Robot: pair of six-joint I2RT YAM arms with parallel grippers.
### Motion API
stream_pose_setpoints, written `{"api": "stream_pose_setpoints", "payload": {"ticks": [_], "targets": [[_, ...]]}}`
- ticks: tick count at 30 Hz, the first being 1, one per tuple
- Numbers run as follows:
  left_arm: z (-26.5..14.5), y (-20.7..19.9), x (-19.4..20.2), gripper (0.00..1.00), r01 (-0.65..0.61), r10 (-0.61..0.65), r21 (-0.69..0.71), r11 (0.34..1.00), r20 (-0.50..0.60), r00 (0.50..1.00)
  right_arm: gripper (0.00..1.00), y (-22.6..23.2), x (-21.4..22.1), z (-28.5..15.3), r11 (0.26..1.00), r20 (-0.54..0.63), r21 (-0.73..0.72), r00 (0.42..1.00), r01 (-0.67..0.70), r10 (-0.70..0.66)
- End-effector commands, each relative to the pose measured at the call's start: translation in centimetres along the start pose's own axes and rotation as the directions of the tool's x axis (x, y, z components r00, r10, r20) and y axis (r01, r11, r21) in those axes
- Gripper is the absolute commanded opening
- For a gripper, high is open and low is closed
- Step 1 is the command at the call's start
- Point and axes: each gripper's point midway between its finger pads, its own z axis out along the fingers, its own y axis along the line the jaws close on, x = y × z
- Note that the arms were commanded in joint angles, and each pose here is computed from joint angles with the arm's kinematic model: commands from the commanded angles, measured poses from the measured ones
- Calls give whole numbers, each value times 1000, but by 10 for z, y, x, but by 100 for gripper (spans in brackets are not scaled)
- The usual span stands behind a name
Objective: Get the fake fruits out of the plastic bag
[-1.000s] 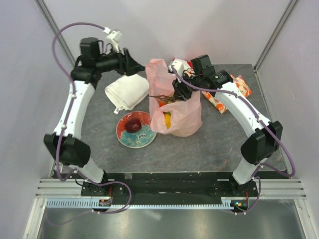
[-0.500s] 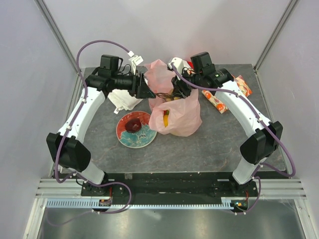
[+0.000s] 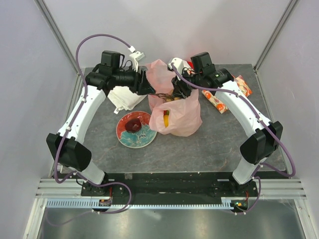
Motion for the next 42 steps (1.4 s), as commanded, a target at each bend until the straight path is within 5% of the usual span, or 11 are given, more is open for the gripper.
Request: {"api": "stream_pose_setpoints", "payload": {"ticks": [1,18,21,23,24,25,26,29,35,42], "targets": [[-15,0,-20,59,-127,129,-48,991,43,991,28,6,-10,-6,999,35,-19,999,29,-28],[29,-2,16,57,-99,101,30,995,-87,991,28,9,-15,-7,999,52,-36,998,25,-23],[31,-6,17,44,-110,113,42,993,-91,989,28,8,-12,-6,999,45,-32,999,21,-20],[32,-6,18,7,-123,126,44,991,-97,987,29,6,-9,-4,1000,36,-25,999,18,-17],[31,-6,19,2,-129,132,38,991,-103,986,30,6,-5,-3,1000,24,-21,1000,12,-11],[30,-6,19,2,-131,134,37,991,-104,985,32,1,0,-2,1000,9,-1,1000,3,-3],[28,-7,15,2,-145,147,32,989,-94,985,48,-10,9,0,998,-25,58,1000,-7,9],[16,-14,-6,2,-202,202,9,979,-48,978,72,-43,40,2,980,-89,170,989,-106,122],[-13,-36,-63,2,-297,298,-30,955,82,951,98,-86,77,-10,921,-94,100,918,-376,385],[-54,-36,-85,2,-303,319,-124,945,140,937,98,-113,115,-12,881,-138,179,875,-438,464]]}}
